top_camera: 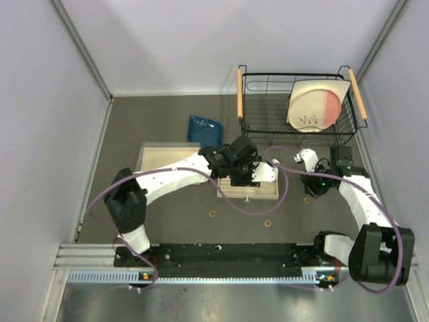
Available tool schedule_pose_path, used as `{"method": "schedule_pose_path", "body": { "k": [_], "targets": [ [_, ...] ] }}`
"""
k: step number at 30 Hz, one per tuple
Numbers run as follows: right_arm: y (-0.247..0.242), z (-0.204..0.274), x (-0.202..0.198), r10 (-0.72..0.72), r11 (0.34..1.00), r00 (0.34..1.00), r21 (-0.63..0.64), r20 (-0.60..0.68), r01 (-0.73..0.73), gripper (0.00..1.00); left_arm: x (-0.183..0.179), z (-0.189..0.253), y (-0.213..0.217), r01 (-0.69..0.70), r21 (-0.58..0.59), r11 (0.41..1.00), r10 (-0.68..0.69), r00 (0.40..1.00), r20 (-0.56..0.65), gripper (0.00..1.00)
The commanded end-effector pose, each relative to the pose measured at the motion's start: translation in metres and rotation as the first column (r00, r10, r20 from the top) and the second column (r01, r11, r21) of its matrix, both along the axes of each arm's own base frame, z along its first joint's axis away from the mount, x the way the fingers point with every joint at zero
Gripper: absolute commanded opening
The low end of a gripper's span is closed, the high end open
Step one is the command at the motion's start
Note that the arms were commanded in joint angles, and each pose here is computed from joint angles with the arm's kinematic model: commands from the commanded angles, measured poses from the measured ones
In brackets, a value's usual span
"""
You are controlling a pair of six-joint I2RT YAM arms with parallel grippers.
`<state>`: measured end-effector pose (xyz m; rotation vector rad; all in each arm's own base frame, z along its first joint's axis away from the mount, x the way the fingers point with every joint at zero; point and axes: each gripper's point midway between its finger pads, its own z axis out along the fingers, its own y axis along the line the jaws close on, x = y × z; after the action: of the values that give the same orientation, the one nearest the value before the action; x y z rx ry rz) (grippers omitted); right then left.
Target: Organize the mixed jewelry
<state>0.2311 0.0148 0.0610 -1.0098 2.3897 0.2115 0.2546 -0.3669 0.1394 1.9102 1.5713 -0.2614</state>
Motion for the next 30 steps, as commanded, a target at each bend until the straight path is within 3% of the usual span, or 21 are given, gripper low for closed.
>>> {"method": "schedule_pose_path", "body": {
  "k": [1, 12, 30],
  "targets": [
    [-0.014, 0.02, 0.012, -0.028, 0.999, 0.997, -0.024, 0.071, 0.03, 0.44, 0.0, 0.014, 0.017, -0.018, -0.005, 1.0, 0.018, 0.998, 0.052, 0.56],
    [-0.02, -0.001, 0.005, 0.036, 0.999, 0.999, -0.035, -0.005, -0.036, 0.43, 0.012, -0.001, 0.082, -0.131, -0.005, 0.991, 0.131, 0.991, 0.023, 0.55],
    [-0.01, -0.029, -0.005, 0.151, 0.988, 0.986, -0.009, -0.067, -0.152, 0.44, 0.049, 0.031, 0.119, -0.302, -0.186, 0.935, 0.281, 0.951, -0.131, 0.56]
  ]
}}
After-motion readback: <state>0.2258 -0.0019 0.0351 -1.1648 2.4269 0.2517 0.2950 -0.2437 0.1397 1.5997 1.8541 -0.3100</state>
